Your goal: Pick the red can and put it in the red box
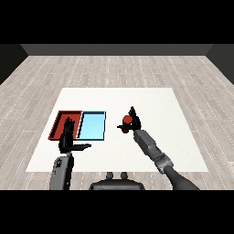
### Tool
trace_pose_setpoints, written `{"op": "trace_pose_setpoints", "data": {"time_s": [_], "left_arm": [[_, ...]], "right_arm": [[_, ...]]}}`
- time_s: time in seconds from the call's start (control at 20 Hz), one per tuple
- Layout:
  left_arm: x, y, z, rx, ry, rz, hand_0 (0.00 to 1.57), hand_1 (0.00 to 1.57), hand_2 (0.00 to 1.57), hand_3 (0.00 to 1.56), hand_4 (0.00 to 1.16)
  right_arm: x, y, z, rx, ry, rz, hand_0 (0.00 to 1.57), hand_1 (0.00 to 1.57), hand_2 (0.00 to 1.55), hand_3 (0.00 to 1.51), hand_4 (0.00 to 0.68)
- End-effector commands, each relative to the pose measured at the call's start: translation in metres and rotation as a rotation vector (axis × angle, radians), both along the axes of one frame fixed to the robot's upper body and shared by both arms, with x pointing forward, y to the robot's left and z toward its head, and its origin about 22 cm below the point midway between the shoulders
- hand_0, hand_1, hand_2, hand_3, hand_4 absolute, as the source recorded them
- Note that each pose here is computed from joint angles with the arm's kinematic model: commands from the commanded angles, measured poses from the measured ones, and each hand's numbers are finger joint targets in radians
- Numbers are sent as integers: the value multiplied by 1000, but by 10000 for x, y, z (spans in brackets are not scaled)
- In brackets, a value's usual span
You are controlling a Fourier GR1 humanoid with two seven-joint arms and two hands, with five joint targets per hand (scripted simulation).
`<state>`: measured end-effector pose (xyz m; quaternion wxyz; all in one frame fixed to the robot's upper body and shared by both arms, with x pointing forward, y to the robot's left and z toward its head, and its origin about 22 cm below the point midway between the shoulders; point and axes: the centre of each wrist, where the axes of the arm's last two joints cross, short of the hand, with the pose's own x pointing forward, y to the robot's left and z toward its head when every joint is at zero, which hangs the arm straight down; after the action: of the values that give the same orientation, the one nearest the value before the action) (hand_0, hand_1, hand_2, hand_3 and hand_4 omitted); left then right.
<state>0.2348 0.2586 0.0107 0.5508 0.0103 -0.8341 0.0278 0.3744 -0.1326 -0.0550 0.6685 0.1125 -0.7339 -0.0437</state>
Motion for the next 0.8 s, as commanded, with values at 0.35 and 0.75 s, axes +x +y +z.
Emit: {"op": "trace_pose_setpoints", "data": {"time_s": [0.35,0.75], "left_arm": [[-56,63,-1,0,4,-10,0,0,0,0,0],[108,-174,-16,23,-21,-15,0,0,0,0,0]], "right_arm": [[43,16,34,-104,29,-66,1498,1498,1468,1441,667],[86,-93,117,-188,-46,-59,1461,1461,1451,1418,649]]}}
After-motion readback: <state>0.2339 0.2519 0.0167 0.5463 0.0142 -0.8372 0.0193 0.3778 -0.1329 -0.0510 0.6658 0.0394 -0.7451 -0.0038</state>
